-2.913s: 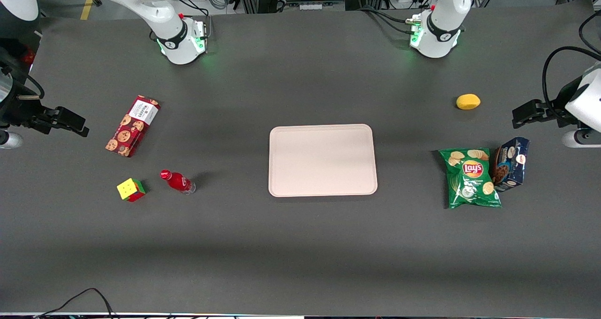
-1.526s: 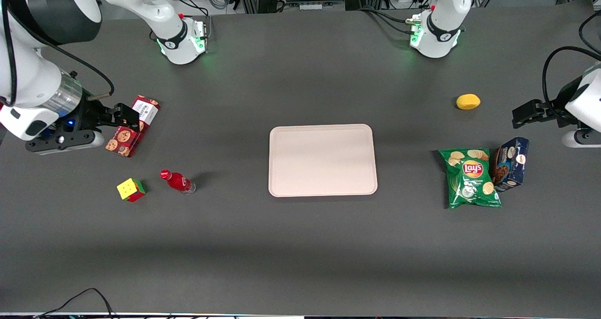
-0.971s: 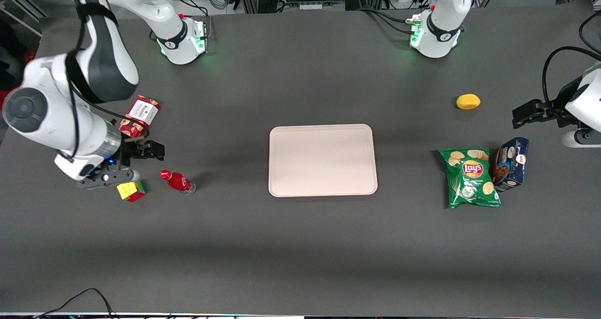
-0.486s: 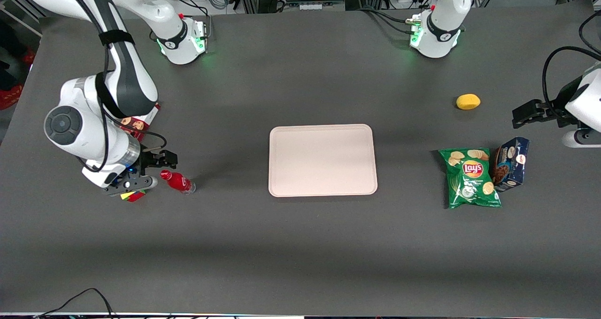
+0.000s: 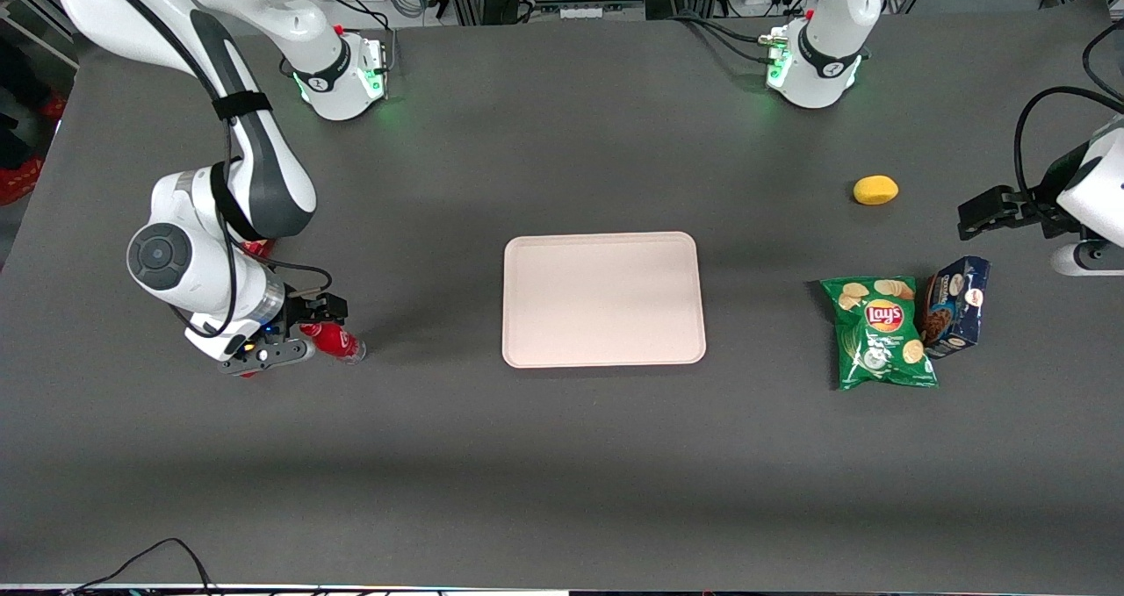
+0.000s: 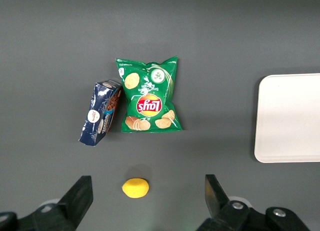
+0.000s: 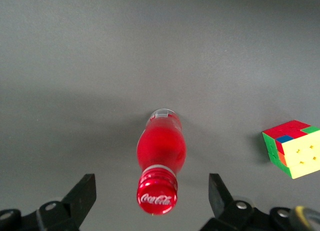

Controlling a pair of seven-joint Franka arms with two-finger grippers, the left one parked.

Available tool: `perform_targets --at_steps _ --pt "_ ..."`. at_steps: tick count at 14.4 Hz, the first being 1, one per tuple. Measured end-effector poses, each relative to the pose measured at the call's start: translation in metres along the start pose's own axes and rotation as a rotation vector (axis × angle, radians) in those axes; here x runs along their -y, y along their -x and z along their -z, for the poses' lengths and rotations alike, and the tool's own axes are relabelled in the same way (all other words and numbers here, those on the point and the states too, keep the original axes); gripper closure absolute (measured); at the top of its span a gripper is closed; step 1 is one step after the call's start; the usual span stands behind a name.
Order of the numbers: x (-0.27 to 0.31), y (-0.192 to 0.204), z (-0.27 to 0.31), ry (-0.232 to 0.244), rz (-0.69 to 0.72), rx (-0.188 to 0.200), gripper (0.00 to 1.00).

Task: Place coke bottle on tray
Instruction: 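Lower the open right gripper over the bottle's middle, then close the right gripper around the bottle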

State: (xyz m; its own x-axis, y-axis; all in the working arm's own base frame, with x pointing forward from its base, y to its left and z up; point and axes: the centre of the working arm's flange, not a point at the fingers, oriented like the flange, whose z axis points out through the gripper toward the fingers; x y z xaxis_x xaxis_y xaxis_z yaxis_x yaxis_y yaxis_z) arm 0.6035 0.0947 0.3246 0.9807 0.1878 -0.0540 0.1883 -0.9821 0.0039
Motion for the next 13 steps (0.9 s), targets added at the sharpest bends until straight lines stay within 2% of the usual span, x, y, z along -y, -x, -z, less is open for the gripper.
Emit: perform_targets --at_steps 4,13 --pt "-0.001 -0.004 -0.015 0.000 0.032 -0.006 0.00" --pt "-0.003 -0.005 -0.027 -0.001 0.040 0.010 0.00"
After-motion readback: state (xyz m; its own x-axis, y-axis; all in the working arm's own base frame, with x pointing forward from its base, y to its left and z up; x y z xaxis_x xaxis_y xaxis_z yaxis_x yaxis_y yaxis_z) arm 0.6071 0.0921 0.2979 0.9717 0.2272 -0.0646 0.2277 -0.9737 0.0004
